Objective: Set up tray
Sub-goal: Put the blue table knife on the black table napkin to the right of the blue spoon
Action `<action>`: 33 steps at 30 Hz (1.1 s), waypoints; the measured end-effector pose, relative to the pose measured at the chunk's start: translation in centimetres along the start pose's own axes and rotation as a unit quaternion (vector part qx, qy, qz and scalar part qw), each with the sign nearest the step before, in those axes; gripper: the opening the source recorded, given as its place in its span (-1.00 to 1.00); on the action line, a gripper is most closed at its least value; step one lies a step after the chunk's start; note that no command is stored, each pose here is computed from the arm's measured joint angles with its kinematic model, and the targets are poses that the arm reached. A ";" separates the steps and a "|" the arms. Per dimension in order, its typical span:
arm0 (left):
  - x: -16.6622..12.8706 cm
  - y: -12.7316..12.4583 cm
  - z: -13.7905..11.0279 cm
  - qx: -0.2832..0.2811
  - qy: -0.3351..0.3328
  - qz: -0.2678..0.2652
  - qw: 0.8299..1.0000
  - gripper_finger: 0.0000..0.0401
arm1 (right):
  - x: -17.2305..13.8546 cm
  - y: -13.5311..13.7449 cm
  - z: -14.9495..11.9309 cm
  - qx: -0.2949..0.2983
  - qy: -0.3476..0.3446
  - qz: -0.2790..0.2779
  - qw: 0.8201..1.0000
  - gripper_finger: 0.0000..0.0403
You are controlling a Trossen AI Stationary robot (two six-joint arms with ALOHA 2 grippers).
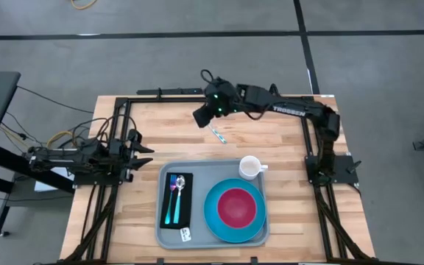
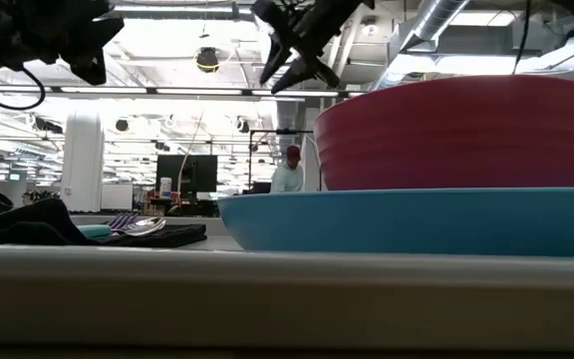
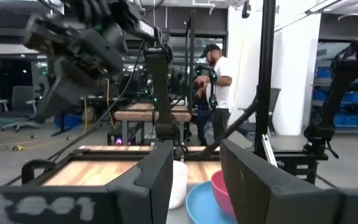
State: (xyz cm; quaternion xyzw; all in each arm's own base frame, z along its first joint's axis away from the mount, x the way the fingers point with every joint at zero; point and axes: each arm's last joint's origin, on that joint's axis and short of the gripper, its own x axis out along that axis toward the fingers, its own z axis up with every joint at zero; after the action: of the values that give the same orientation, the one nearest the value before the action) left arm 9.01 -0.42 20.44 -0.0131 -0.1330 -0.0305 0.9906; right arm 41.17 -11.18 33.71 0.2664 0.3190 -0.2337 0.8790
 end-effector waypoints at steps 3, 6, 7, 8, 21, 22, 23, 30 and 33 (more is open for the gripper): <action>0.0 0.0 -0.2 -0.004 0.008 0.001 1.000 -0.39 | 0.4 -1.1 0.7 0.009 0.026 -0.025 0.999 -0.41; 0.0 0.0 -0.2 -0.005 0.007 0.002 1.000 -0.39 | 1.3 -2.1 1.1 0.022 0.041 -0.044 0.998 -0.41; 0.0 0.0 -0.3 -0.007 0.009 0.002 1.000 -0.39 | 1.7 -2.5 1.2 0.031 0.048 -0.051 0.997 -0.41; 0.0 0.0 -0.3 -0.008 0.011 0.002 1.000 -0.39 | 2.0 -2.8 1.3 0.038 0.053 -0.056 0.996 -0.41; 0.0 0.0 -1.8 -0.038 0.023 0.000 0.999 -0.39 | 6.4 -4.8 -1.5 0.051 0.175 -0.113 0.977 -0.41; 0.0 0.0 -1.7 -0.033 0.021 -0.001 0.999 -0.39 | 6.8 -4.8 -1.8 0.049 0.182 -0.115 0.975 -0.41; 0.0 0.0 -1.6 -0.027 0.016 -0.004 1.000 -0.39 | 7.1 -4.7 -2.0 0.048 0.185 -0.115 0.975 -0.41; 0.0 -0.1 -1.6 -0.016 0.015 -0.025 0.999 -0.39 | 7.2 -4.4 -2.2 0.043 0.188 -0.115 0.974 -0.41; 0.0 -0.1 -2.2 -0.037 0.047 -0.030 0.998 -0.39 | 7.1 -4.5 -2.3 0.044 0.191 -0.118 0.973 -0.41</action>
State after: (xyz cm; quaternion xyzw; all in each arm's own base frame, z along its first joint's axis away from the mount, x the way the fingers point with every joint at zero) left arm 9.55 -0.63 18.31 -0.0446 -0.0859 -0.0658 0.9931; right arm 42.43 -14.90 25.92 0.3050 0.5001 -0.2943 0.7552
